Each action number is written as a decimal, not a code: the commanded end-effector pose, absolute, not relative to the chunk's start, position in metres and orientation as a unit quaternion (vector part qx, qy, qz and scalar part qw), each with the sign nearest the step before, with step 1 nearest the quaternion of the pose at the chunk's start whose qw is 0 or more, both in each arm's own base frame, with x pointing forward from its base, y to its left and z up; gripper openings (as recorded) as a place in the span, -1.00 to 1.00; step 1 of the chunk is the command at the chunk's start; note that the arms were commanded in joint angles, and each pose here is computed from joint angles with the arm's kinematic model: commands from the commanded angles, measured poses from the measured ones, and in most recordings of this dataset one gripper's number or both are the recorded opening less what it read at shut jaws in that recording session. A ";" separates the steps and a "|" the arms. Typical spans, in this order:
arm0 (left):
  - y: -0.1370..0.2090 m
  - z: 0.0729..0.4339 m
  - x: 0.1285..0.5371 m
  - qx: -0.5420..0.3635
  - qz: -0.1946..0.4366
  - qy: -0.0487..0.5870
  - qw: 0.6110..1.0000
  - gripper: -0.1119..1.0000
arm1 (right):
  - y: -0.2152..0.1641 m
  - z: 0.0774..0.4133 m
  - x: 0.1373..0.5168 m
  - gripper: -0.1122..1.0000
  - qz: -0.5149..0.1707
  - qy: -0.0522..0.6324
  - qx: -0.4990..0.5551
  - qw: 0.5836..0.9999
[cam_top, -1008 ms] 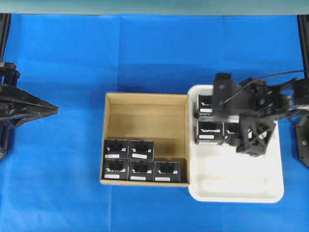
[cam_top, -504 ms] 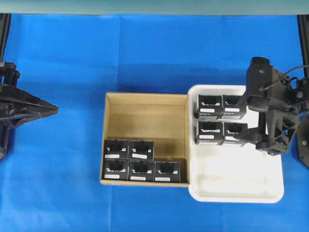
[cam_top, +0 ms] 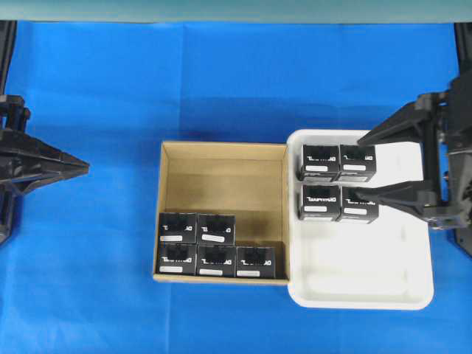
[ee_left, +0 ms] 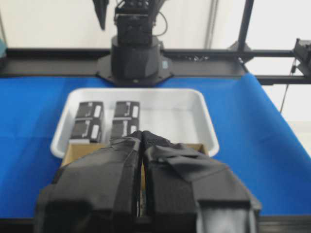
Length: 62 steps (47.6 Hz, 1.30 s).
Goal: Pick the box from inside the cardboard box.
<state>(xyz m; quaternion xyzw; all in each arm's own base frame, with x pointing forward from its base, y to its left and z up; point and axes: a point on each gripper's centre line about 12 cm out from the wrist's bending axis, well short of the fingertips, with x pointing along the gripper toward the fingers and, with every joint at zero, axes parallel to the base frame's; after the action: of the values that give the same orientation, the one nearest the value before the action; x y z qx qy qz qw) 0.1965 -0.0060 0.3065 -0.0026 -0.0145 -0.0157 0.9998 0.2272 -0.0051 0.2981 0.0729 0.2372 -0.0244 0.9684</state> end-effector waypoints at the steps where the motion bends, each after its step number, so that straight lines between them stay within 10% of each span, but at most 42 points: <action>1: -0.006 0.319 0.198 -0.001 -0.016 -0.029 0.999 -0.79 | -0.001 0.306 0.225 0.98 -0.014 0.204 0.069 0.977; 62: -0.006 0.316 0.198 0.000 -0.016 -0.016 1.000 -0.79 | 0.006 0.294 0.216 0.98 0.003 0.190 0.070 0.979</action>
<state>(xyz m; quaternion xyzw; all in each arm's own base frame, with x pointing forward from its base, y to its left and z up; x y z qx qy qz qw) 0.1965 -0.0060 0.3045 -0.0024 -0.0061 -0.0155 0.9999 0.2148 0.0058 0.2906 0.0680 0.1956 0.0016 0.9783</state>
